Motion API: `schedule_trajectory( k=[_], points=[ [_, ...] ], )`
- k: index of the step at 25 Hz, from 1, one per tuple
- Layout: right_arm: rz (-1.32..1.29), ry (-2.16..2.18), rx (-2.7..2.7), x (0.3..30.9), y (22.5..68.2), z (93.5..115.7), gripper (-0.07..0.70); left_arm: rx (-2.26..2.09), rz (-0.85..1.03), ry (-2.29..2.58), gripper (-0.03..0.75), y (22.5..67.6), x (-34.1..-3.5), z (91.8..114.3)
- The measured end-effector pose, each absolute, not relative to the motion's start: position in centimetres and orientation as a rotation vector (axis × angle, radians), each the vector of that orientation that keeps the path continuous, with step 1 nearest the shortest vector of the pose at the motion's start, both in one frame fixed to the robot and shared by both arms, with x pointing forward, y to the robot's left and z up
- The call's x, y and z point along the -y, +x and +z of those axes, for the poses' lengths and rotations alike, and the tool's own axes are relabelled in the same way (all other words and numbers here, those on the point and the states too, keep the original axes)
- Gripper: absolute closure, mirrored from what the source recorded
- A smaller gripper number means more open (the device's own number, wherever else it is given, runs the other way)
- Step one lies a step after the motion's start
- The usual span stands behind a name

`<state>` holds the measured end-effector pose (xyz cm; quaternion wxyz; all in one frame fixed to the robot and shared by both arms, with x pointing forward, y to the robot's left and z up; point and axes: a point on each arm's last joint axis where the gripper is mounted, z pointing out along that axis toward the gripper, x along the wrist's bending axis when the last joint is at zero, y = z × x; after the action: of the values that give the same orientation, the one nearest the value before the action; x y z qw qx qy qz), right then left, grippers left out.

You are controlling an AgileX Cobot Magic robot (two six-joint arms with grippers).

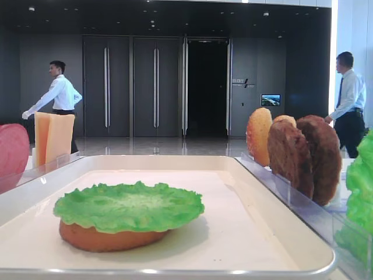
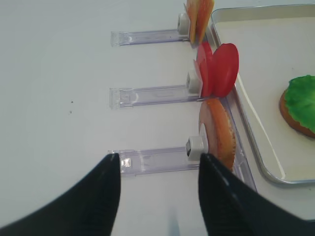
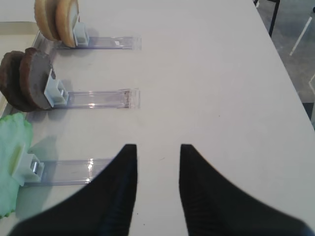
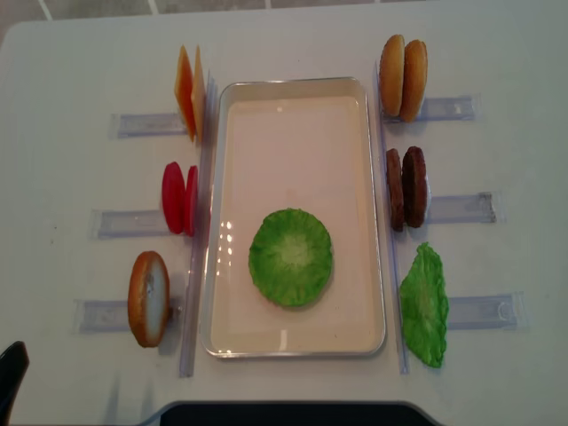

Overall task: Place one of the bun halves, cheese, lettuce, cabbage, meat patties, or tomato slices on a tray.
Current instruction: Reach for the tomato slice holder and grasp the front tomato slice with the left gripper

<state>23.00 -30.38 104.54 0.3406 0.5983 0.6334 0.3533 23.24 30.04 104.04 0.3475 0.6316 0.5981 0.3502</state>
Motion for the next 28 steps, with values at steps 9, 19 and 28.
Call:
schedule_trajectory(
  k=[9, 19, 28],
  points=[
    [0.919, 1.557, -1.648, 30.38, 23.00, 104.54, 0.394, -1.551, 0.908, 1.638, 0.325, 23.24, -30.04, 104.04],
    [0.919, 1.557, -1.648, 30.38, 23.00, 104.54, 0.395, -1.551, 0.908, 1.638, 0.325, 23.24, -30.04, 104.04],
    [0.919, 1.557, -1.648, 30.38, 23.00, 104.54, 0.395, -1.571, 0.920, 1.612, 0.325, 23.10, -30.20, 104.58]
  ],
)
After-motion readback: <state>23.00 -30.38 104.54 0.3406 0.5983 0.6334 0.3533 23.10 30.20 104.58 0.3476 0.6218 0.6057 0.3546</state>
